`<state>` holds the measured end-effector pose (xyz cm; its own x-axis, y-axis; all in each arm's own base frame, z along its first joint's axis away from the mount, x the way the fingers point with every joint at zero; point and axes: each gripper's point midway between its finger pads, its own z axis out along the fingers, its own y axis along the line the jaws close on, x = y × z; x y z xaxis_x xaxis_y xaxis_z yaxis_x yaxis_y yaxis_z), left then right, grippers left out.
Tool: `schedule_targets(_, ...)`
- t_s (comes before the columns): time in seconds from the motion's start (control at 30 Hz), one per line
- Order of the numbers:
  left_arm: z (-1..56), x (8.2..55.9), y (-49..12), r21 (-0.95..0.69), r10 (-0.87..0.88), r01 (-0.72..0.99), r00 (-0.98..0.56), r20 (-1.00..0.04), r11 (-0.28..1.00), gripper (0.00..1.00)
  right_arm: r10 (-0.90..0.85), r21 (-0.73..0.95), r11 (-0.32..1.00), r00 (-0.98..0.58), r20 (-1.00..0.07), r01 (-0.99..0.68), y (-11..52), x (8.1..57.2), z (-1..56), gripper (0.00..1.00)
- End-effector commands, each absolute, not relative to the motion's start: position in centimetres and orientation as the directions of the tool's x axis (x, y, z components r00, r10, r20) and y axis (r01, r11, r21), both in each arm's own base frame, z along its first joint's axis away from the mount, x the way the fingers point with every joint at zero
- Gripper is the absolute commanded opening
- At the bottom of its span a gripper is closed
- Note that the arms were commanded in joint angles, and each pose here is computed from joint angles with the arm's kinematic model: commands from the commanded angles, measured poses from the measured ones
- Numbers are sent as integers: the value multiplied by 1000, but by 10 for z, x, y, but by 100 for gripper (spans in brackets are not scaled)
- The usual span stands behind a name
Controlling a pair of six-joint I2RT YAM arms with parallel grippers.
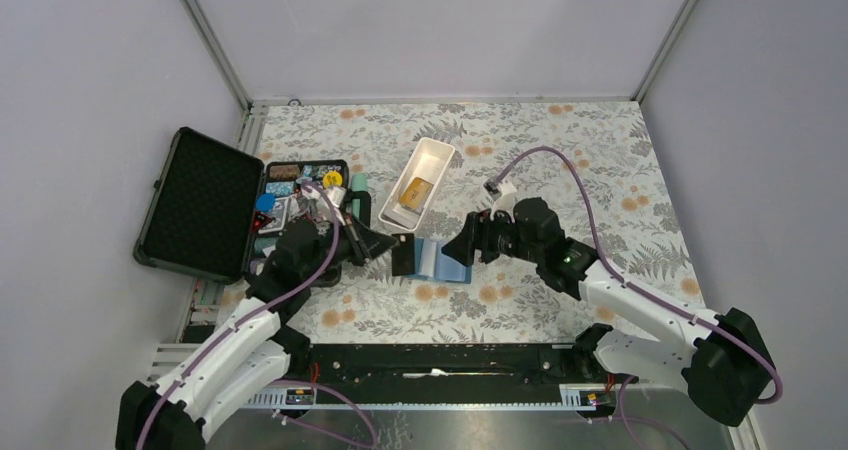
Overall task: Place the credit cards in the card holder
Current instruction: Insert the credit card into the card holder.
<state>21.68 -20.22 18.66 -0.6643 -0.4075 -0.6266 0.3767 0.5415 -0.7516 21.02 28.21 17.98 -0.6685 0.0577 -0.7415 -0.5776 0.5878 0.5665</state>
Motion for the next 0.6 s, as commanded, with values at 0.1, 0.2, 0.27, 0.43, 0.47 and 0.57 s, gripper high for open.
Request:
schedule_targets(0.1,200,212,-241,-730,-390,394,-652,-650,558,0,176,627,687,-753,-634,-368,253,204,133,69)
schedule_targets(0.2,187,218,-249,-722,-369,361,-675,-639,591,0,229,599,741,-725,-650,-303,233,207,127,68)
schedule_targets(0.27,178,222,-253,-723,-366,345,-685,-630,599,0,253,580,763,-694,-674,-285,223,210,126,68)
schedule_targets(0.43,171,235,-270,-727,-357,358,-691,-628,585,0,259,523,817,-656,-709,-243,209,221,115,73)
schedule_targets(0.47,169,237,-275,-727,-350,362,-695,-628,584,0,255,514,825,-656,-710,-236,208,223,113,73)
schedule_targets(0.57,164,244,-285,-724,-335,373,-701,-630,580,0,244,506,830,-663,-707,-235,211,226,111,71)
